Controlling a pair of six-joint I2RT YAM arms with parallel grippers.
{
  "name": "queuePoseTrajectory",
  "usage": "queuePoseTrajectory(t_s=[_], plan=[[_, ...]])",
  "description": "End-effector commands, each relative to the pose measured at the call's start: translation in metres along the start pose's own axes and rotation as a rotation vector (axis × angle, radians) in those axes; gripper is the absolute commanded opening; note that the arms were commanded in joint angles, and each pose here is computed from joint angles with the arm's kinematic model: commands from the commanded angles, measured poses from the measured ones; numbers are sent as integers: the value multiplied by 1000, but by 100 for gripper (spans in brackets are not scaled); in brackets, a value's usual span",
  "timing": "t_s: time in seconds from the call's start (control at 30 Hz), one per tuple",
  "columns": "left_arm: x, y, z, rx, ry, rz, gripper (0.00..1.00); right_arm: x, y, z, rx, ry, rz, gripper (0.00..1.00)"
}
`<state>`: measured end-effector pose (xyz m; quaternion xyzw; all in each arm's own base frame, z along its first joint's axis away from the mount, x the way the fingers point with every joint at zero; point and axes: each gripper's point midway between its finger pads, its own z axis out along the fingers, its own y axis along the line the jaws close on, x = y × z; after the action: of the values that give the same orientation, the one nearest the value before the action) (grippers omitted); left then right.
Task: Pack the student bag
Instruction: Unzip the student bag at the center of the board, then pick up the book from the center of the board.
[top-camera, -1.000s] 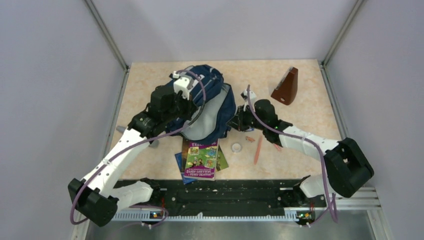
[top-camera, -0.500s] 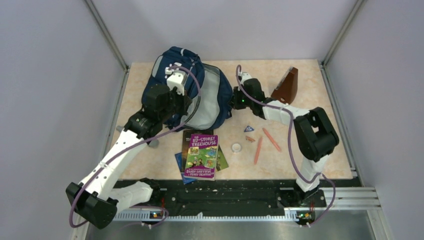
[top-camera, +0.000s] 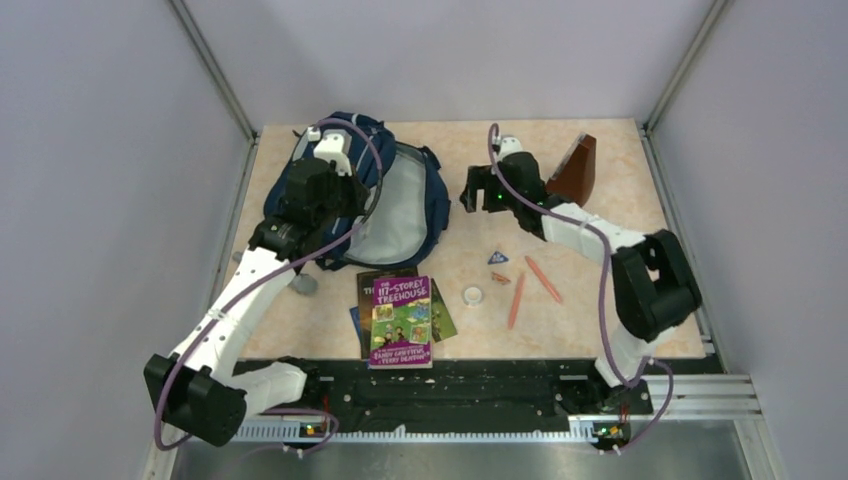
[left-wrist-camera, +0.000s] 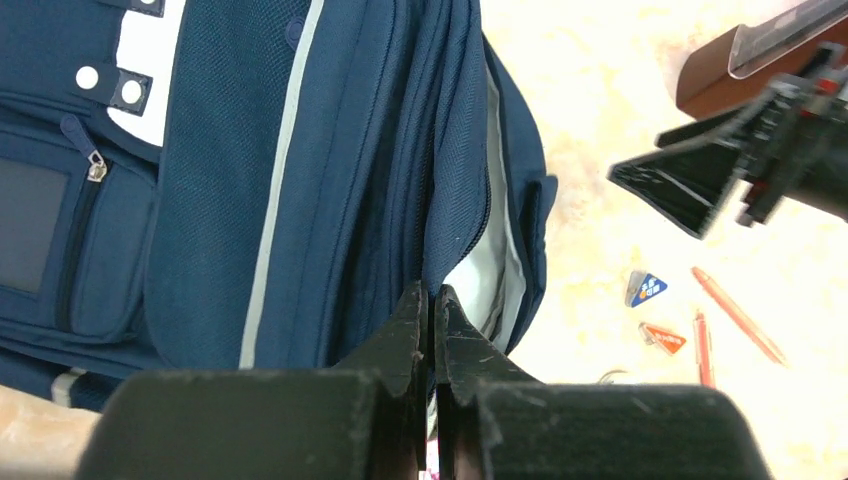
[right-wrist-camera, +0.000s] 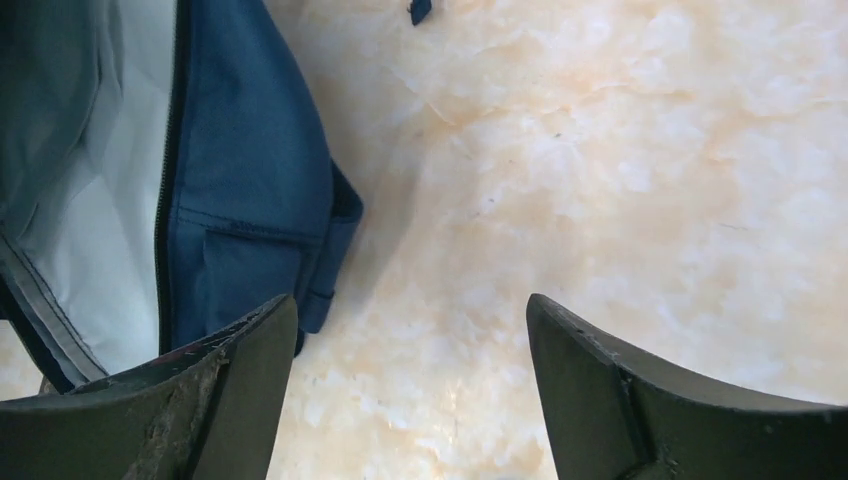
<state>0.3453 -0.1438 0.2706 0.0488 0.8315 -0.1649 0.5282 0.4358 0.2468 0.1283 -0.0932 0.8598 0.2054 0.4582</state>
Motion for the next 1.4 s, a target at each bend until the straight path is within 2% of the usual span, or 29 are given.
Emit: queuePoseTrajectory(t_s=[0.0,0.13,0.23,0.33,0.4,0.73,1.1,1.23,1.37], plan=[[-29,-3,-3,43,-110,-69,0,-35,-4,-53,43,-116,-10,83],[-22,-4,-1,64,-109,-64,0,-20,10,-82,-43,-111,38,83],[-17,-3,1,71,-97,-59,0,-7,33,-102,-180,-106,91,84],[-12,-3,0,73,-87,-53,0,22,59,-121,-347,-56,153,84],[-11,0,-1,62,-91,-45,0,41,71,-129,-391,-14,189,83],[-9,9,-2,18,-98,-23,0,144,158,-175,-539,246,237,83],[-10,7,-7,30,-107,-22,0,218,193,-211,-609,308,369,83],[-13,4,-11,41,-116,-21,0,235,197,-218,-628,325,430,83],[-15,4,-11,39,-121,-20,0,244,202,-218,-613,340,426,83]])
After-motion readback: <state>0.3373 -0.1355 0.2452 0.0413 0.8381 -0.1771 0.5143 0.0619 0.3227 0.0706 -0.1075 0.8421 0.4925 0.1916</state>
